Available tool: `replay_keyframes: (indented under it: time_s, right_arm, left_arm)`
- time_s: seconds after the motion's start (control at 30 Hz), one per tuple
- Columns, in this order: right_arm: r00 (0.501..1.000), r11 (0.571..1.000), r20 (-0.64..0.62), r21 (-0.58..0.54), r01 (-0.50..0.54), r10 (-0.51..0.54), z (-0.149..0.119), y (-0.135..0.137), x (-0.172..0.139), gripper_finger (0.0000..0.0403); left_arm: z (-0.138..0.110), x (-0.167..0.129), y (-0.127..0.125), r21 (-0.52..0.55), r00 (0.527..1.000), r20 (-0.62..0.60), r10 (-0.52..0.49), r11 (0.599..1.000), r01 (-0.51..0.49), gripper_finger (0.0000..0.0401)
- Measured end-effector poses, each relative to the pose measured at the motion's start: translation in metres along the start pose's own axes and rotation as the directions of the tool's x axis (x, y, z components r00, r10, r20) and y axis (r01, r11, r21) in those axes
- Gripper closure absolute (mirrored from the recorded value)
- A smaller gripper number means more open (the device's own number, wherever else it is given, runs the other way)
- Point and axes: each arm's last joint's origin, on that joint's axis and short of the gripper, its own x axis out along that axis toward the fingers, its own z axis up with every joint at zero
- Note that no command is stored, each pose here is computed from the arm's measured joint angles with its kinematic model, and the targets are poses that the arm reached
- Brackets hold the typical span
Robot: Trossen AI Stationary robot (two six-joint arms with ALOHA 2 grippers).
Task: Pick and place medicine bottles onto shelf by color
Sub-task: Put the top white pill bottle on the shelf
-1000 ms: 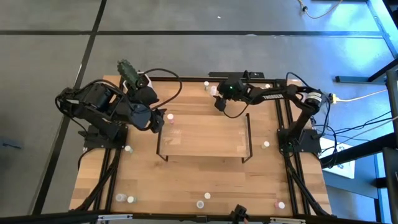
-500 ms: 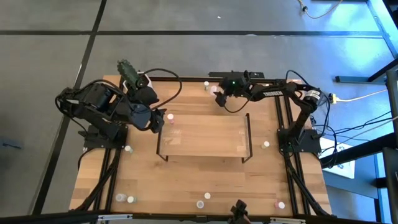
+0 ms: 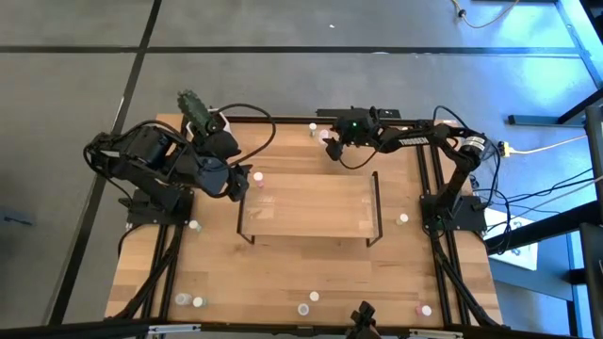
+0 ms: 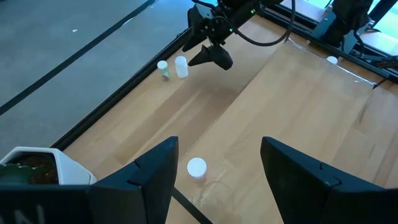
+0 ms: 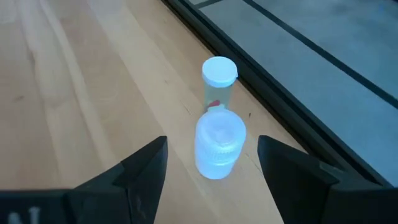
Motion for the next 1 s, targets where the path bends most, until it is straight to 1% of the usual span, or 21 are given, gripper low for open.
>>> replay_keyframes:
  time_s: [0.37, 0.5, 0.57, 0.67, 0.8, 1.0]
  right_arm:
    - [1.000, 1.000, 0.000, 0.029, 0.002, -0.002, 0.000, -0.001, 0.000, 0.0150]
    - [1.000, 0.999, 0.000, 0.032, 0.002, -0.002, 0.000, -0.001, 0.000, 0.0150]
    - [1.000, 0.999, 0.000, 0.032, 0.002, -0.002, 0.000, -0.001, 0.000, 0.0150]
    - [1.000, 0.999, -0.001, 0.032, 0.002, -0.002, 0.000, -0.001, 0.000, 0.0150]
    - [1.000, 0.999, -0.001, 0.032, -0.002, 0.002, 0.000, -0.001, 0.000, 0.0150]
    - [1.000, 1.000, -0.001, 0.021, -0.006, 0.006, 0.000, 0.000, 0.000, 0.0150]
  left_arm:
    - [0.000, 0.000, 0.000, 0.001, 1.000, 0.000, 0.000, 1.000, 0.000, 0.0179]
    - [0.000, 0.000, 0.000, 0.026, 1.000, 0.001, 0.003, 1.000, -0.003, 0.0179]
    - [0.002, 0.002, 0.002, 0.021, 1.000, 0.003, 0.012, 1.000, -0.012, 0.0179]
    - [0.004, 0.004, 0.004, 0.018, 0.999, 0.020, 0.040, 0.999, -0.040, 0.0179]
    - [0.009, 0.009, 0.007, 0.039, 0.990, 0.075, 0.116, 0.992, -0.119, 0.0179]
    - [0.011, 0.016, 0.007, 0.043, 0.987, 0.069, 0.145, 0.988, -0.148, 0.0179]
